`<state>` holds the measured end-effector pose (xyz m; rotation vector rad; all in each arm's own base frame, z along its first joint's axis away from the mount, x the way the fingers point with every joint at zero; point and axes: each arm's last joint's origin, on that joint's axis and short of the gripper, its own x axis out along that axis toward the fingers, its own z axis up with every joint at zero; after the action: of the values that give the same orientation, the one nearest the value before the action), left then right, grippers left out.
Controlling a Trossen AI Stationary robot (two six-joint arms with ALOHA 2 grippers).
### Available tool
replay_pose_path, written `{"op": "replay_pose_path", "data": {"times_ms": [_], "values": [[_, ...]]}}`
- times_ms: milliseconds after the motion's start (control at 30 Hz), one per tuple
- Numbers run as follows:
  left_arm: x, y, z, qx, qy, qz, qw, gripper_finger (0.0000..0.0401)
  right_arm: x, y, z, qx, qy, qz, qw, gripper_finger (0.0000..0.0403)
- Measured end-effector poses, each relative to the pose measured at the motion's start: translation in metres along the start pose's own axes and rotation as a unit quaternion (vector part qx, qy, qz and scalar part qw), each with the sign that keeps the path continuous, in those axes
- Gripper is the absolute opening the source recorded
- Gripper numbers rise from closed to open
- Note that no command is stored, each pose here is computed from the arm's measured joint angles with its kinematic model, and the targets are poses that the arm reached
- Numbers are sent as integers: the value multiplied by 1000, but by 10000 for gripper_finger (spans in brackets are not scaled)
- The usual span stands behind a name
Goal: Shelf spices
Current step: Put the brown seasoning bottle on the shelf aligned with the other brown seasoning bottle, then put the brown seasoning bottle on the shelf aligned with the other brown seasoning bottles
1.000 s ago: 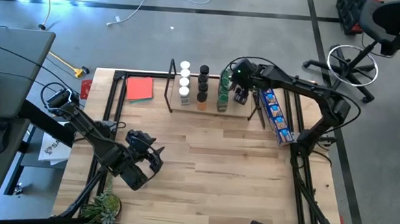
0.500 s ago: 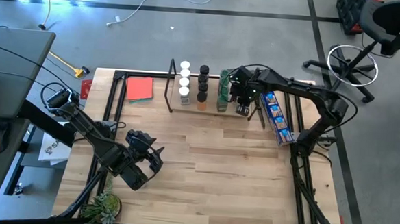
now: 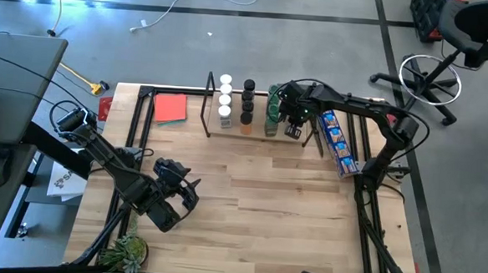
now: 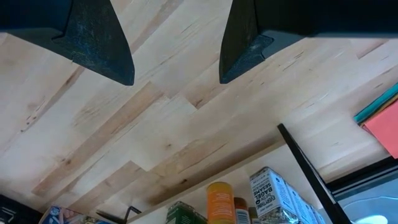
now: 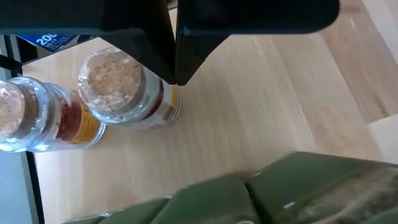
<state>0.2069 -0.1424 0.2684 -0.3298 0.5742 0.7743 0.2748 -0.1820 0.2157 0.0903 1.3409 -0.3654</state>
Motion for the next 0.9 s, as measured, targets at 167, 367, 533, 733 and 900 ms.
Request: {"op": "replay_pose_path", "data": {"times_ms": [167,367,533,733,900], "values": [[0,0,0,0,0,0,1000,229,-1,2,-1,-3,6,3,1000,0],[-3,-1,-5,26,53,-14,998,229,-36,16,-1,-5,8,9,1000,0],[-17,-3,-20,32,155,-43,986,229,-92,49,-8,-13,-72,-31,997,0],[-45,5,-47,40,231,-56,971,228,-150,108,-25,-28,-204,-36,978,0],[-29,20,-63,68,259,2,964,207,-175,164,-32,-79,-296,25,952,0]]}}
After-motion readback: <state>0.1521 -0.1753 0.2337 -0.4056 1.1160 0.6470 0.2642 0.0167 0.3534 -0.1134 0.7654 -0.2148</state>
